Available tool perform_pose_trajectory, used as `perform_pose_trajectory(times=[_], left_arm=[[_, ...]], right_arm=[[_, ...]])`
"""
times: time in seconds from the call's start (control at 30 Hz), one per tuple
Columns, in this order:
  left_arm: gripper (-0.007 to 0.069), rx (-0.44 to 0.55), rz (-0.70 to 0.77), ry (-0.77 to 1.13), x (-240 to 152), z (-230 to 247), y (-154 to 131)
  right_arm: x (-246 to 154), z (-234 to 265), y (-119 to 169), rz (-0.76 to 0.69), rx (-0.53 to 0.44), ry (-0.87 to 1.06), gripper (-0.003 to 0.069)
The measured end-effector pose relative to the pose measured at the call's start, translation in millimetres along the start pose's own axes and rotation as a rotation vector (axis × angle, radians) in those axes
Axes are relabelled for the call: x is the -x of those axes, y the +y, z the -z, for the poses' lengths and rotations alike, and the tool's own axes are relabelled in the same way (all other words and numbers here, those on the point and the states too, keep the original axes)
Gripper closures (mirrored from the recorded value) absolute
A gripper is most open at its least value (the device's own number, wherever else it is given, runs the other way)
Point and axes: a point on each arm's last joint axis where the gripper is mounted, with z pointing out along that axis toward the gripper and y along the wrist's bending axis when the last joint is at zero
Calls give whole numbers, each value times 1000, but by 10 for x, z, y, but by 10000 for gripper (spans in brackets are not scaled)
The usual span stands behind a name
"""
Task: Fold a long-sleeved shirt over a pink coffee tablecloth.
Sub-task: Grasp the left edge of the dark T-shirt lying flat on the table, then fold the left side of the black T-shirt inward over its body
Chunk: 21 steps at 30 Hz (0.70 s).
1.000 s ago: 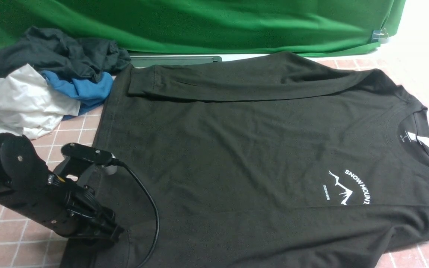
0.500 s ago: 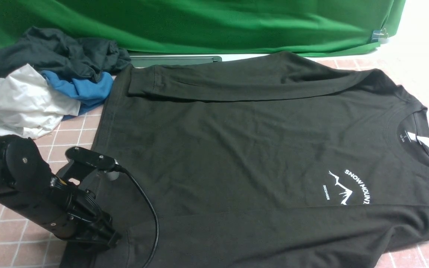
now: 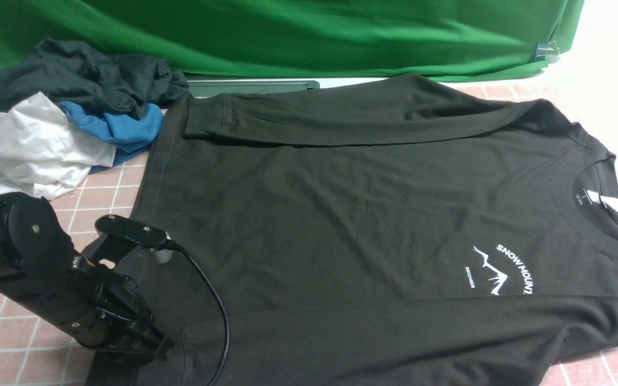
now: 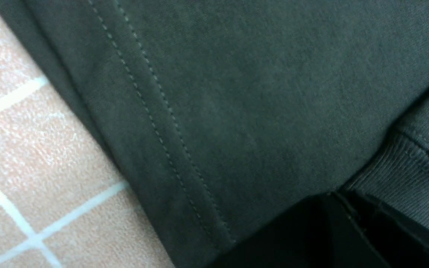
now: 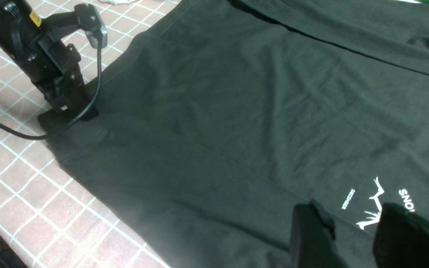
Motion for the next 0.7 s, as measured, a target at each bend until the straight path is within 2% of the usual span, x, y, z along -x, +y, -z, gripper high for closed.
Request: perform_pose_trajectory(times=[0.1, 0.47, 0.7], left_arm=[[589, -26, -7, 6, 60, 123, -24], [589, 28, -56, -214, 355, 911, -96], [589, 113, -54, -263, 646, 1134, 25]], right_arm=[[-1, 0, 0, 0, 0, 1, 421], [-7, 0, 1, 0, 1, 7, 421], [15, 0, -3, -24, -3, -16, 421]])
